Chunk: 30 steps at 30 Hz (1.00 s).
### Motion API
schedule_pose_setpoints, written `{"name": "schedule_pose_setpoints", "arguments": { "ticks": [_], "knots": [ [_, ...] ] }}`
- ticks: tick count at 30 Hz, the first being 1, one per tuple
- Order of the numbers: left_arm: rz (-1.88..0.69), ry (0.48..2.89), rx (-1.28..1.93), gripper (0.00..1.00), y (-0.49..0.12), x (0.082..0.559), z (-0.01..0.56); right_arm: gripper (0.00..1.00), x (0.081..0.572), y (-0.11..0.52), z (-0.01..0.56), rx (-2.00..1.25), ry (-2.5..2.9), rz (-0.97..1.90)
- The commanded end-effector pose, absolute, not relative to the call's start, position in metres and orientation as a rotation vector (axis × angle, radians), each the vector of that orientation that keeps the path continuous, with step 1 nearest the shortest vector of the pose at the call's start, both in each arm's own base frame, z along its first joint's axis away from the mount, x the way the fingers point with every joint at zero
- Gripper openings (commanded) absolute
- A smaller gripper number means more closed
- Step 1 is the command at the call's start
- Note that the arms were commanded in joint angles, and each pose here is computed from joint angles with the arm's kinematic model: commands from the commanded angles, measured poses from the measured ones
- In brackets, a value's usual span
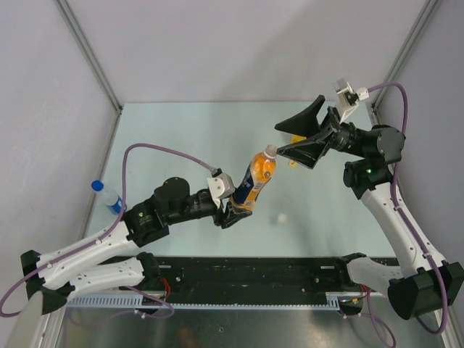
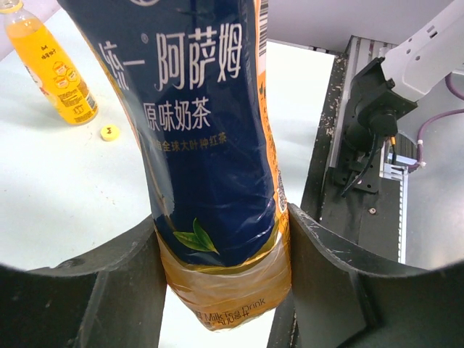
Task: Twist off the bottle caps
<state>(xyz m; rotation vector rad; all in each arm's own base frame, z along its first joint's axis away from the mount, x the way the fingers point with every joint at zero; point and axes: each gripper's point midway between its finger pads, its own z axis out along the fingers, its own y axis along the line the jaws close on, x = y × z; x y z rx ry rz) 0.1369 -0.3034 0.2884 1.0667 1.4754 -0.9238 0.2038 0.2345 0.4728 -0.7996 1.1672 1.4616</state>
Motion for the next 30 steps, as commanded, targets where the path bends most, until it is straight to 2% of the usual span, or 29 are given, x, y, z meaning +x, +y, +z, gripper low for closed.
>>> {"name": "schedule_pose_setpoints", "arguments": {
  "ticks": [1,10,16,18,20,24,26,27,28,29,30],
  "knots": [
    [-0.893,1.43,1.022,0.0,-0.3,0.145,0.301,0.96,0.206,0.236,0.473,-0.806,1.155,1.437],
    [-0.912,1.412,1.025,0.0,-0.301,0.142,0.308,0.96,0.204,0.254,0.457,-0.847,1.191,1.445],
    [-0.921,1.406,1.026,0.0,-0.302,0.141,0.311,0.89,0.204,0.261,0.447,-0.864,1.214,1.423],
    [-0.919,1.408,1.023,0.0,-0.302,0.142,0.311,0.82,0.204,0.263,0.445,-0.867,1.217,1.417],
    [-0.919,1.408,1.021,0.0,-0.302,0.142,0.312,0.64,0.204,0.264,0.444,-0.868,1.22,1.416],
    [-0.917,1.41,1.018,0.0,-0.302,0.143,0.312,0.13,0.205,0.264,0.444,-0.866,1.221,1.411],
    [-0.914,1.413,1.014,0.01,-0.302,0.144,0.312,0.03,0.206,0.263,0.444,-0.861,1.222,1.406],
    [-0.912,1.414,1.009,0.04,-0.302,0.144,0.313,0.02,0.206,0.263,0.444,-0.86,1.223,1.404],
    [-0.91,1.417,1.005,0.13,-0.302,0.145,0.313,0.01,0.206,0.263,0.444,-0.861,1.222,1.402],
    [-0.908,1.419,1.002,0.29,-0.302,0.146,0.313,0.0,0.207,0.263,0.443,-0.859,1.223,1.4],
    [-0.906,1.422,0.996,0.51,-0.302,0.147,0.313,0.0,0.207,0.263,0.444,-0.858,1.222,1.398]
  ]
}}
